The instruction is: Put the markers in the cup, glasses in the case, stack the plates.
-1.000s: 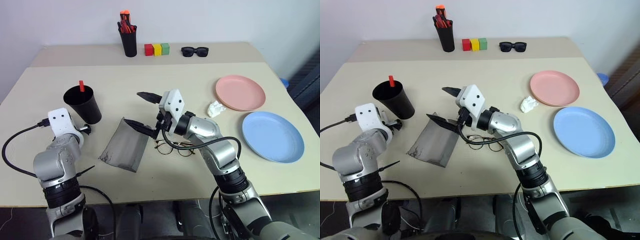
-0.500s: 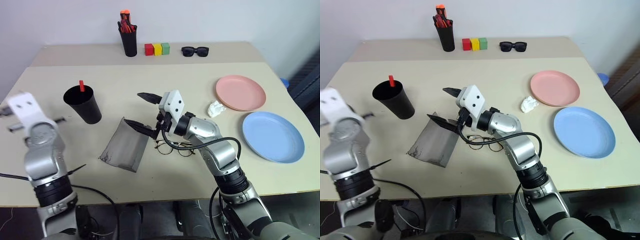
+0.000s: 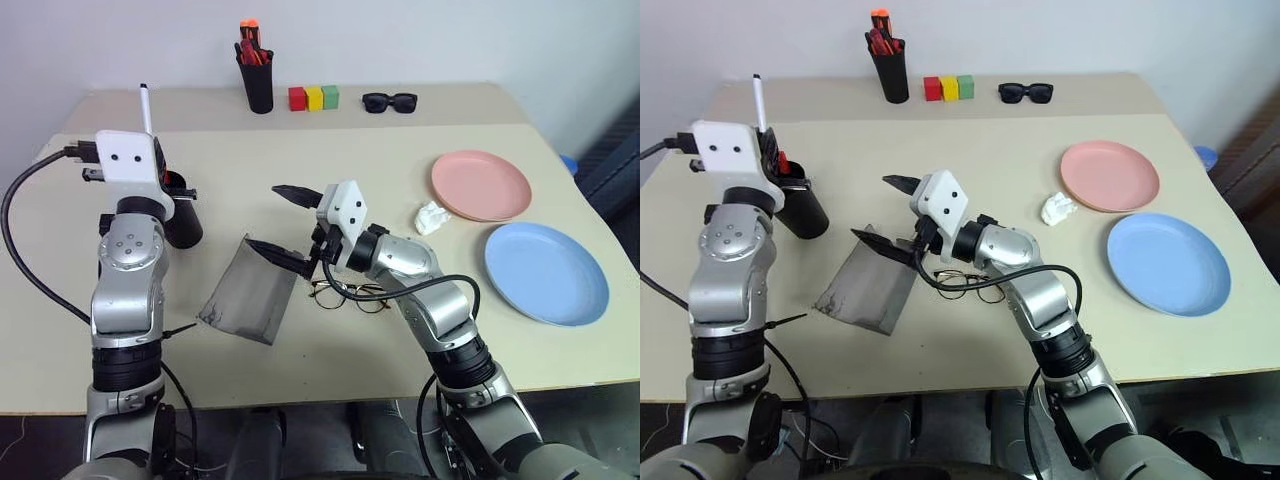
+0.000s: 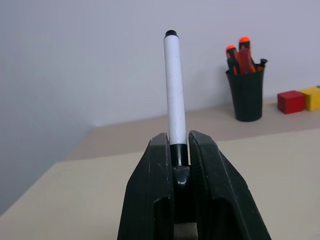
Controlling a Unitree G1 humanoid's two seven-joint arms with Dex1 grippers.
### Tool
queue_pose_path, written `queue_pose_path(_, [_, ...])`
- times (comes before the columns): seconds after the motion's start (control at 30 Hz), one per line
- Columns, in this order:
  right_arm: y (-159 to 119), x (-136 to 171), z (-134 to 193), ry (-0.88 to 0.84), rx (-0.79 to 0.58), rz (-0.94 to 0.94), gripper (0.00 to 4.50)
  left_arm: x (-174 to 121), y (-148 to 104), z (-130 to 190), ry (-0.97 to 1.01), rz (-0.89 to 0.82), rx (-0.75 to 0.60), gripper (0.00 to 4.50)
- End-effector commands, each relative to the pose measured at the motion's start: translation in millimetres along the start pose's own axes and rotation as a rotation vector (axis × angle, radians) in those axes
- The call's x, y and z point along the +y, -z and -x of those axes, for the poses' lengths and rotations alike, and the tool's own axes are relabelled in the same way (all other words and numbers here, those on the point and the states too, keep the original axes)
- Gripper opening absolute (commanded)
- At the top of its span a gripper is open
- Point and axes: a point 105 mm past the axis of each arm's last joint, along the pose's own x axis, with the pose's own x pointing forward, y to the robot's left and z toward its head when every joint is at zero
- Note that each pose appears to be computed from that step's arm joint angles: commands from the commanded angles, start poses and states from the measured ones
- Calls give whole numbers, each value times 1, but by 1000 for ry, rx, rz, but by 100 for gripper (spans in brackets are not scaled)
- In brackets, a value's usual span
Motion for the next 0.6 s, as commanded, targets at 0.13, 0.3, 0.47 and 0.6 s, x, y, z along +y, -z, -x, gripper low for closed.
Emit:
queue_pose_path(0.13, [-12,1,-2,0,-43,29,450,13,-3,4,-59,-21,-29,132])
queue_pose_path(0.3, [-12,1,-2,-5,-43,28,450,17,-4,4,-83,-28,-36,132])
queue_pose_path(0.47, [-12,0,-1,-11,-38,33,450,-11,-32,8,85,83,-150,132])
queue_pose_path(0.6, [-12,-9,13,-1,-3,67,450,-54,-36,30,428,111,-134,189])
